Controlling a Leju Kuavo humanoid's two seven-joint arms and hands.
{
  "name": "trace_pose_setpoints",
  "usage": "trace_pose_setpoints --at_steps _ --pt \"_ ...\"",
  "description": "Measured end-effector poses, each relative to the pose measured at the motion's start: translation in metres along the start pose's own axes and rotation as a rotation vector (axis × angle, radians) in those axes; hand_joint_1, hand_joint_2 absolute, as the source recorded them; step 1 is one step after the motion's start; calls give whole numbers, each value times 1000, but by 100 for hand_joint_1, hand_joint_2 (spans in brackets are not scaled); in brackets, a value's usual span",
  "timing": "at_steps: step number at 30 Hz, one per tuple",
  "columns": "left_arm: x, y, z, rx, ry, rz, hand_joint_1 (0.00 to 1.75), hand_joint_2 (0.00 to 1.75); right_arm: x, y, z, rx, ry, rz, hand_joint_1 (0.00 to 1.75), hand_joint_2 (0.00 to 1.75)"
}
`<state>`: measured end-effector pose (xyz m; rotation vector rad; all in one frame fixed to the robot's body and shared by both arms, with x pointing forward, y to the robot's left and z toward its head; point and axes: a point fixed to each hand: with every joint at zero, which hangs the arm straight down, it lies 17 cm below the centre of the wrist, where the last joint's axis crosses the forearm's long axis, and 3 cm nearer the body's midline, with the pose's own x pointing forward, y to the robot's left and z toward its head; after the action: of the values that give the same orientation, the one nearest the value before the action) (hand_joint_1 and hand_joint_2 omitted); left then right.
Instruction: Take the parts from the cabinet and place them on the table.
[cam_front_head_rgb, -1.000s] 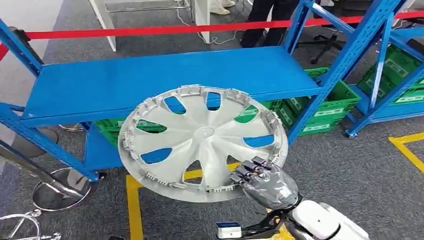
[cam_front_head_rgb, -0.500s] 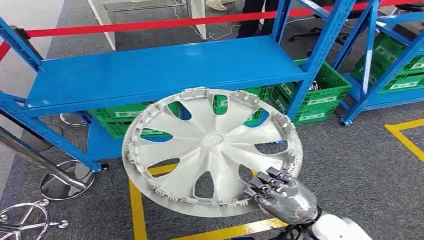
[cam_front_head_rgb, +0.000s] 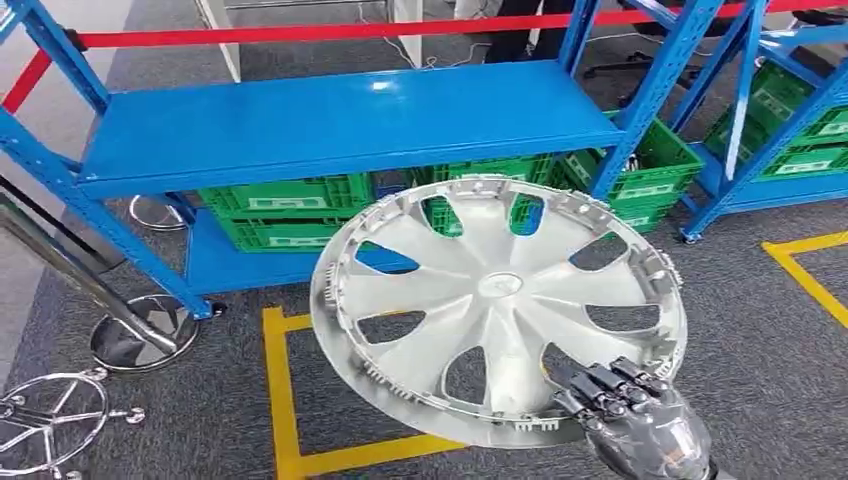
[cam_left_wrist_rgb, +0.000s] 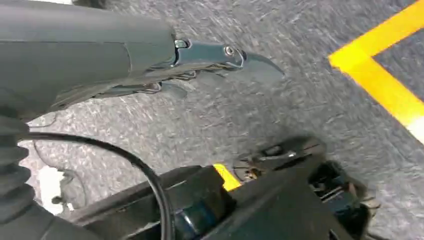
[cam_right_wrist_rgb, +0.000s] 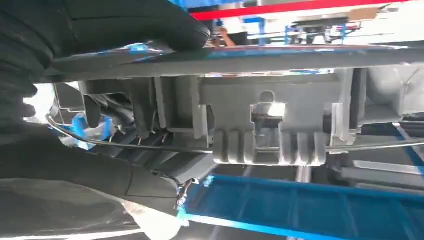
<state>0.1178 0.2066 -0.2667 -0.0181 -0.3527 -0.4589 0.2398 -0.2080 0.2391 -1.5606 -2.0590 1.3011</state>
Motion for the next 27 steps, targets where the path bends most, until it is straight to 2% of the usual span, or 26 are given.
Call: trace_pose_setpoints --at_steps 14,27 --pt "8 2 -1 14 0 19 0 175 -18 1 7 19 56 30 175 175" --pt "17 -2 -2 10 -15 3 0 175 -20 1 6 17 47 40 175 175"
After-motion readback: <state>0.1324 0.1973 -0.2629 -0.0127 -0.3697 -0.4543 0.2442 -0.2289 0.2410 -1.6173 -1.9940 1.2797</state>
